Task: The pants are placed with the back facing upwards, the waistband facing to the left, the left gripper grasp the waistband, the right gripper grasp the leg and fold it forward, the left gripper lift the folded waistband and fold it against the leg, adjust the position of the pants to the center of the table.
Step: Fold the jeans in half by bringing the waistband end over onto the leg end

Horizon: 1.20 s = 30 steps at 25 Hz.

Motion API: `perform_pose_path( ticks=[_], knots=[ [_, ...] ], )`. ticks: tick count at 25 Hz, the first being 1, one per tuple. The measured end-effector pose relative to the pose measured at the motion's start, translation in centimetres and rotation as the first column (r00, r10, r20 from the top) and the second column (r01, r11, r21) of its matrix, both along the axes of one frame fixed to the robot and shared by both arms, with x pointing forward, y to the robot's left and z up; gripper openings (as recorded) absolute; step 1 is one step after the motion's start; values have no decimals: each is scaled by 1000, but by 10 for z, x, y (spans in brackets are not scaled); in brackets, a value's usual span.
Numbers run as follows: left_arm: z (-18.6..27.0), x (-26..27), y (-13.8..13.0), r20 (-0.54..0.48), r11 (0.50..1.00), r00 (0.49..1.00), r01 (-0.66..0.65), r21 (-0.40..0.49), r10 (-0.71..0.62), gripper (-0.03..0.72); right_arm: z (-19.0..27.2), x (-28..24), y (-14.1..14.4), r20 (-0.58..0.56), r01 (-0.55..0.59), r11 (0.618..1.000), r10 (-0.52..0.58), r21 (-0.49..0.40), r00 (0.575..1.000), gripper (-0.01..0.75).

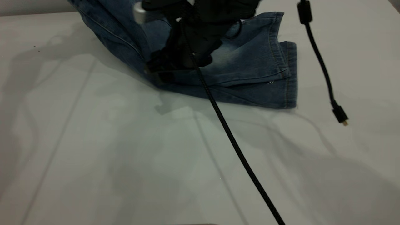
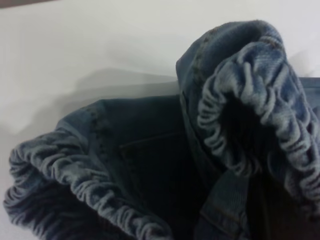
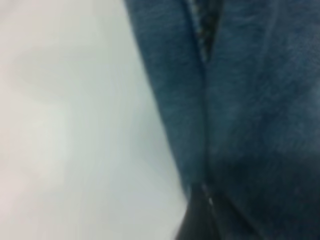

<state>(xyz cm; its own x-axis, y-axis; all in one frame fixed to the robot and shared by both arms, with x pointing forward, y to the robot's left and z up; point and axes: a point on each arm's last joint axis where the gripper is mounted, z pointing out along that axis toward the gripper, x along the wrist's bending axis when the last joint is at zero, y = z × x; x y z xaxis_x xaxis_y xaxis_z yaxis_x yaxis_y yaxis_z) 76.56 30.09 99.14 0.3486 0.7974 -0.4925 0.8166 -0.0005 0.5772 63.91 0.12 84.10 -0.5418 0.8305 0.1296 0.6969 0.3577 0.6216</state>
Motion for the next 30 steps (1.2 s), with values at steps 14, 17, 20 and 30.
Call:
perform_pose_path(
  ticks=[14,17,20,30],
  knots=[
    [37,-14,-40,29,992,992,122,7,-122,67,221,11,-80,64,-32,999,31,16,997,468],
    [36,-19,-83,35,977,977,209,27,-210,67,255,4,-102,100,-3,999,0,33,995,468],
    [35,-27,-131,53,956,956,285,65,-289,67,283,-6,-118,136,17,998,-25,54,990,468],
    [30,-73,-269,142,853,851,468,229,-505,67,295,-18,-127,94,8,1000,-11,29,996,468]
  ],
)
